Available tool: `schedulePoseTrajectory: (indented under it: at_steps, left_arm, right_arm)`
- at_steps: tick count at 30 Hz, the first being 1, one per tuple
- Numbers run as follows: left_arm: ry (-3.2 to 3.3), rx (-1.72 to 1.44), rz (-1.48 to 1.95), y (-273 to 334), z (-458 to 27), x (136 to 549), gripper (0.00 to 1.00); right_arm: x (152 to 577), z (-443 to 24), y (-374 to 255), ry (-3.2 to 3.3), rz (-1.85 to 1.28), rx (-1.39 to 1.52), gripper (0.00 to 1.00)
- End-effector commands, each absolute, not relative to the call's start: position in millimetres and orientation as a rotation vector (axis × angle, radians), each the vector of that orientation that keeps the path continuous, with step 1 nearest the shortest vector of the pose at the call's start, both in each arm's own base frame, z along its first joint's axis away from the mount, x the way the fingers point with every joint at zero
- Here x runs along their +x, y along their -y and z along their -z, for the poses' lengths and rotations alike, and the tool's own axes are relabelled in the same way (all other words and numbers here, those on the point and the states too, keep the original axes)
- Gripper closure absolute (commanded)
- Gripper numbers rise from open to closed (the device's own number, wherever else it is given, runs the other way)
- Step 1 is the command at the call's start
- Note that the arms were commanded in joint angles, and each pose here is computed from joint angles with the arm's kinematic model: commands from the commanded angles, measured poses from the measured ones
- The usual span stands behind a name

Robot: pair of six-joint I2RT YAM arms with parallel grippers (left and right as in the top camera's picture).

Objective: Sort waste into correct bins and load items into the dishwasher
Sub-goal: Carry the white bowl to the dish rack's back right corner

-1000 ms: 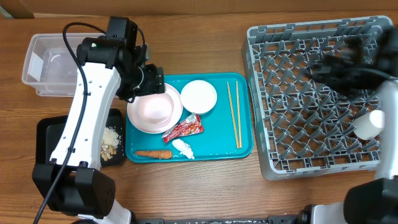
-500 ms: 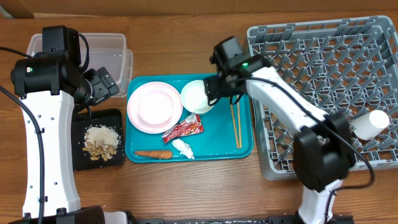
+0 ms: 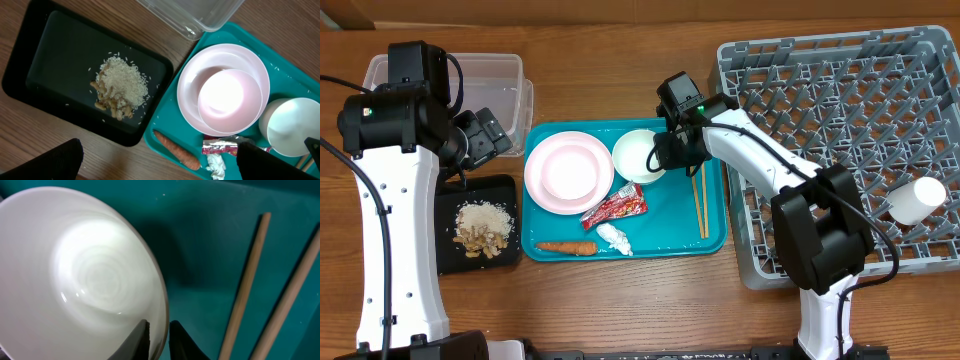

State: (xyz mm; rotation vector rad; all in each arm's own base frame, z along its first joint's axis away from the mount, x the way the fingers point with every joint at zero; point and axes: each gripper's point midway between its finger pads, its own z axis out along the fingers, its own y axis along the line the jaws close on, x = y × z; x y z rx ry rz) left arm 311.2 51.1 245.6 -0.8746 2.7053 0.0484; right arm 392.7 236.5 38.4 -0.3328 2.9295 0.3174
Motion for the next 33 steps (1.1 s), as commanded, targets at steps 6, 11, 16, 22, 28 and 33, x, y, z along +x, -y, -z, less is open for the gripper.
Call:
schedulePoseTrajectory:
  at_steps: [6, 11, 16, 22, 28, 33]
  left_arm:
    - [-2.677, -0.895, -0.057, -53.2, -251.0, 312.2, 0.0]
    - [-2.671, -0.893, -0.055, -53.4, -251.5, 313.8, 0.0]
    - [-2.664, -0.886, -0.018, -49.8, -252.2, 317.5, 0.0]
    - [-2.661, -0.879, 0.024, -45.2, -252.8, 320.6, 0.0]
    - [-2.644, -0.874, 0.028, -45.8, -254.3, 324.8, 0.0]
    - [-2.626, -0.872, 0.013, -48.6, -255.7, 328.0, 0.0]
  right_arm:
    - [403.8, -63.2, -227.0, -2.904, -0.324, -0.221, 0.96]
    - [426.0, -151.7, -202.1, -2.732, -0.282, -0.183, 0.96]
    - [435.9, -244.7, -120.1, -2.477, 0.119, 0.016, 0.96]
    - [422.9, -320.1, 22.5, -2.169, 0.715, 0.399, 0.96]
    - [399.1, -347.1, 167.2, -1.893, 1.106, 0.837, 0.96]
    - [380.9, -336.6, 255.1, -1.728, 1.296, 1.086, 0.96]
